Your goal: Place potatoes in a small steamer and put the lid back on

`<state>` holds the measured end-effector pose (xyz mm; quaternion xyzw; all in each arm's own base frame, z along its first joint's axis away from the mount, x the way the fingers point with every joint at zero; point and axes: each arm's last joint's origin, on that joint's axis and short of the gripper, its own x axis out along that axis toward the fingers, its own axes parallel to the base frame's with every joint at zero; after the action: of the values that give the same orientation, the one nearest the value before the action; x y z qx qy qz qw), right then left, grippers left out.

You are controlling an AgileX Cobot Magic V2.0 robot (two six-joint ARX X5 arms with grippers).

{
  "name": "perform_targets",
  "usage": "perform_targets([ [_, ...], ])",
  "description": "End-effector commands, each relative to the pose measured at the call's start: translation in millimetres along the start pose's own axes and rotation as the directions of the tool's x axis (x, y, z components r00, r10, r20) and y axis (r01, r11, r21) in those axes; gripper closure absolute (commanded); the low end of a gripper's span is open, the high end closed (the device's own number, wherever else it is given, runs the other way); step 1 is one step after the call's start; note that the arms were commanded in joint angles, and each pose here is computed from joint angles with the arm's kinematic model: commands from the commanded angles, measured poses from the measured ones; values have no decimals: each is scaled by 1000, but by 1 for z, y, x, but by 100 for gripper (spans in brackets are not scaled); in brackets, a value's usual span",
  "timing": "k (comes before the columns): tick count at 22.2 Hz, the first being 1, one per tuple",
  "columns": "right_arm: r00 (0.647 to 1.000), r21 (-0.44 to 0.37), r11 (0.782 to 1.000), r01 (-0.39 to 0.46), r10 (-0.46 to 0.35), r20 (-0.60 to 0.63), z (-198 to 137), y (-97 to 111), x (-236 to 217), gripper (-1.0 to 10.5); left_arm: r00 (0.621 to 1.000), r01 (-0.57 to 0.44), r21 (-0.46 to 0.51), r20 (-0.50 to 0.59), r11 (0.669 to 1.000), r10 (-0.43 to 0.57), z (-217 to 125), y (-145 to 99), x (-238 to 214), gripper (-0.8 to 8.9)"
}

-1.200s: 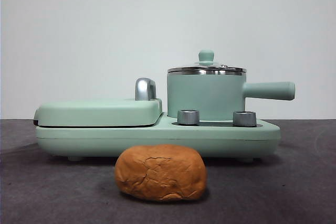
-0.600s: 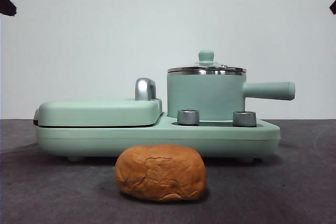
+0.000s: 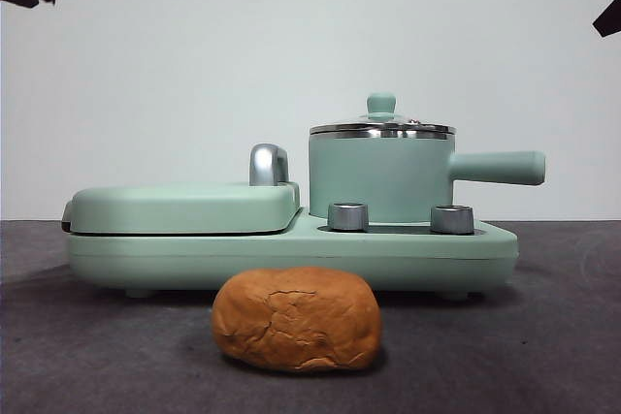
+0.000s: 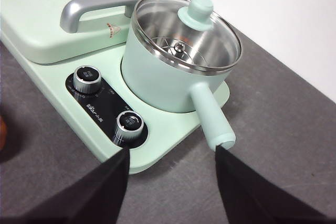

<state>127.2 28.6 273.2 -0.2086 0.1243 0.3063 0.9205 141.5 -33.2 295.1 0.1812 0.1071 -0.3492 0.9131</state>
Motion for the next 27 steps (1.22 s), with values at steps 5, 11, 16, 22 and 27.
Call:
perform_targets([
  [5, 999, 148, 989, 12, -16, 28, 7, -2, -2, 683, 998, -7, -106, 56, 994, 13, 12, 4, 9, 506],
  [11, 1000, 186, 983, 11, -16, 27, 7, -2, -2, 683, 998, -17, -132, 63, 991, 25, 17, 6, 31, 506],
  [16, 999, 221, 975, 13, -19, 26, 7, -3, -2, 684, 996, 10, -140, 93, 990, 3, 22, 6, 56, 507],
  [22, 999, 254, 967, 12, -19, 25, 7, -3, -2, 684, 988, 40, -153, 153, 987, -16, 26, 4, 88, 507],
  [27, 999, 257, 966, 12, -19, 25, 7, -3, -2, 683, 989, 59, -153, 143, 986, -37, 31, -1, 115, 512],
])
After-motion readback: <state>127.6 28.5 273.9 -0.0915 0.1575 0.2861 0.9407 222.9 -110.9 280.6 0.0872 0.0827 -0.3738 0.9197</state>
